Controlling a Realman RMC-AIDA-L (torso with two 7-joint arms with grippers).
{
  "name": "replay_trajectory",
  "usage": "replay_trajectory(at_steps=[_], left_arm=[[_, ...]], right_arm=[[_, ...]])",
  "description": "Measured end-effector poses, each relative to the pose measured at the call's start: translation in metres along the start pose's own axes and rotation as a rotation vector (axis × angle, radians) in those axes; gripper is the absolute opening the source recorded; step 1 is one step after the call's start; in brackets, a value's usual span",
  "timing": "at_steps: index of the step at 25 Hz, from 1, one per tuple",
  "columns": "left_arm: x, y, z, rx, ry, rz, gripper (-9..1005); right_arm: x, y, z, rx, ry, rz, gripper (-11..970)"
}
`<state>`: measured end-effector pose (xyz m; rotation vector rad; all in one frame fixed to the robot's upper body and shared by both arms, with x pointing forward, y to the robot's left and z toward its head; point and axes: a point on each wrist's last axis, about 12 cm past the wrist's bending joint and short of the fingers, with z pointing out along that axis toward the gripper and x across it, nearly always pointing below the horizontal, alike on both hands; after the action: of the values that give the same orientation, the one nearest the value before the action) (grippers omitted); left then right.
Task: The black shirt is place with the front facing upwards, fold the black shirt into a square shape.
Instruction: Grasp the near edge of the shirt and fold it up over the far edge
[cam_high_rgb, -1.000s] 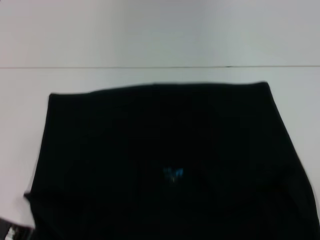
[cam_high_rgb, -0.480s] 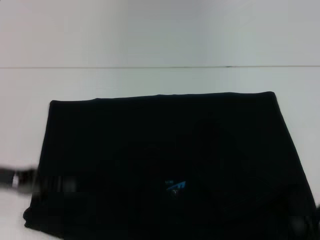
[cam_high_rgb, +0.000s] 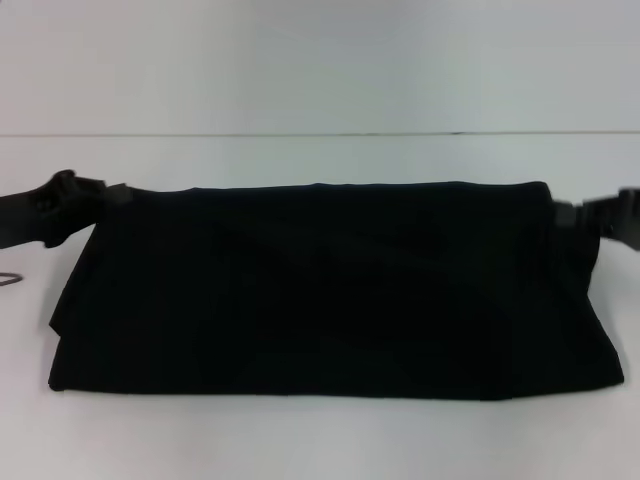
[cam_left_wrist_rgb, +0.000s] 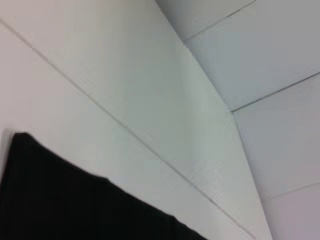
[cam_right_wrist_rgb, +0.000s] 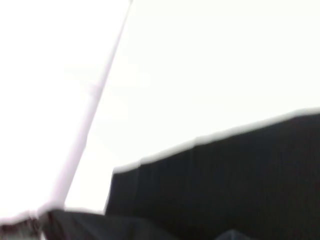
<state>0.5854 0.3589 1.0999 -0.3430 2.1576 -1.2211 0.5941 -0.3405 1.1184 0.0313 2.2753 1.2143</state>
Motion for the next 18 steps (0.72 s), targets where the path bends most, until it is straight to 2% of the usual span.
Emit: replay_trajectory(at_steps=[4, 8, 18], left_arm=[[0.005, 0.001, 0.015, -0.012, -0.053, 0.013, 37], [0.008, 0.004, 0.021, -0.010, -0.142, 0.002, 37], [0.001, 0.005, 0.027, -0.017, -0.265, -0.009, 42]], right_arm=[[-0.005, -0.004, 0.014, 0.019, -0.152, 0.047, 48], [-0.006, -0.009, 0.024, 0.049, -0.256, 0.074, 49], [-0.009, -0.009, 0.042, 0.103, -0.292, 0.034, 47]])
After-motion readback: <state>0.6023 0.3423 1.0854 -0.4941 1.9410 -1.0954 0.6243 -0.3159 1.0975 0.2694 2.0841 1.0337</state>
